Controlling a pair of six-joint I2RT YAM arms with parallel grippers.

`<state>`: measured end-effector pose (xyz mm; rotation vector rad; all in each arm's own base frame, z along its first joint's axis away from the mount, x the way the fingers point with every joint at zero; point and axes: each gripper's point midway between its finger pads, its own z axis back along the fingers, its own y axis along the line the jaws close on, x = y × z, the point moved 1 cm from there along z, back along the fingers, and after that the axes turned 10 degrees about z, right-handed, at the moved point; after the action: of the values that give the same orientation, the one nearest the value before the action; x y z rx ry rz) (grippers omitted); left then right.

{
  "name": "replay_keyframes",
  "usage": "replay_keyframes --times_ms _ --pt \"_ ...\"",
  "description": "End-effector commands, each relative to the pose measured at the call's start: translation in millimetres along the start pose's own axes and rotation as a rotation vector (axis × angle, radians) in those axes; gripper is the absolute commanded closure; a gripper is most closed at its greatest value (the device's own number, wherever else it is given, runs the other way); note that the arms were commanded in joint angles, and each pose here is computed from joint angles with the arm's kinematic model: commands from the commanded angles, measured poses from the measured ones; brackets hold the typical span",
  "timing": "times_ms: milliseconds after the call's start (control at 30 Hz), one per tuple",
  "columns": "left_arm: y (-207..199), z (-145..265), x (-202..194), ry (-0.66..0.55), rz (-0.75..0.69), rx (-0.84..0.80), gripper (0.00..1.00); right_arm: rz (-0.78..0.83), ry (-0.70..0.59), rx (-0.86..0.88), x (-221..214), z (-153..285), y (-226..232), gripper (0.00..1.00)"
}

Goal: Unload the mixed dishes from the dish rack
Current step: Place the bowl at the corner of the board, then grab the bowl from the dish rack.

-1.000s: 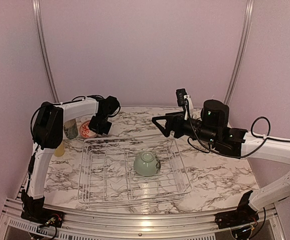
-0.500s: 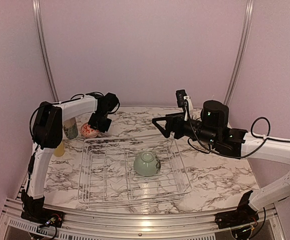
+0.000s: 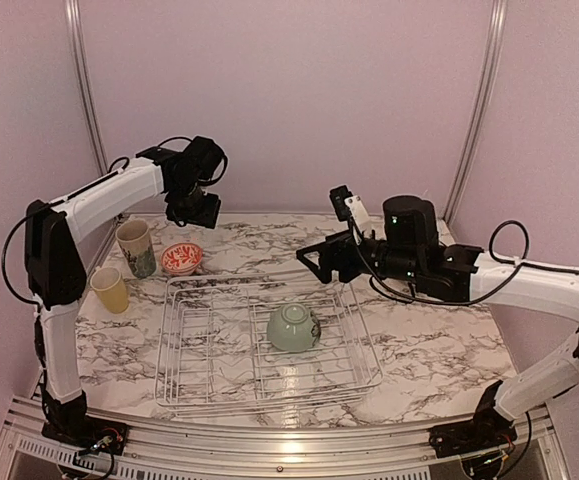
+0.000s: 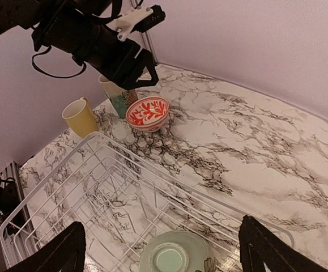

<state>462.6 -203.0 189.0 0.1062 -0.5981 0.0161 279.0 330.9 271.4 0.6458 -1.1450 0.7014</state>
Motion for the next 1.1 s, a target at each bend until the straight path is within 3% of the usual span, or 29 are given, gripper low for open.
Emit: replay_keyframes --times_ms 0,200,300,567,700,1067 --pt "-3 46 5 -0.066 0.026 -0.089 0.29 0.108 0.127 -0.007 -12 -11 5 0.1" --pt "0 99 19 -0.169 0.091 -0.217 0.23 0.243 0.336 -0.022 -45 -31 15 0.11" --pt "-3 136 27 -0.275 0.129 -0.348 0.2 0.317 0.446 -0.046 -67 -39 20 0.1" --pt "4 184 14 -0.459 0.188 -0.571 0.07 0.302 0.627 -0.043 -106 -50 18 0.1" --pt "-3 188 3 -0.448 0.179 -0.65 0.07 0.285 0.686 -0.033 -117 -54 20 0.09" --pt "-5 182 -11 -0.411 0.185 -0.674 0.07 0.238 0.747 -0.029 -134 -71 18 0.15"
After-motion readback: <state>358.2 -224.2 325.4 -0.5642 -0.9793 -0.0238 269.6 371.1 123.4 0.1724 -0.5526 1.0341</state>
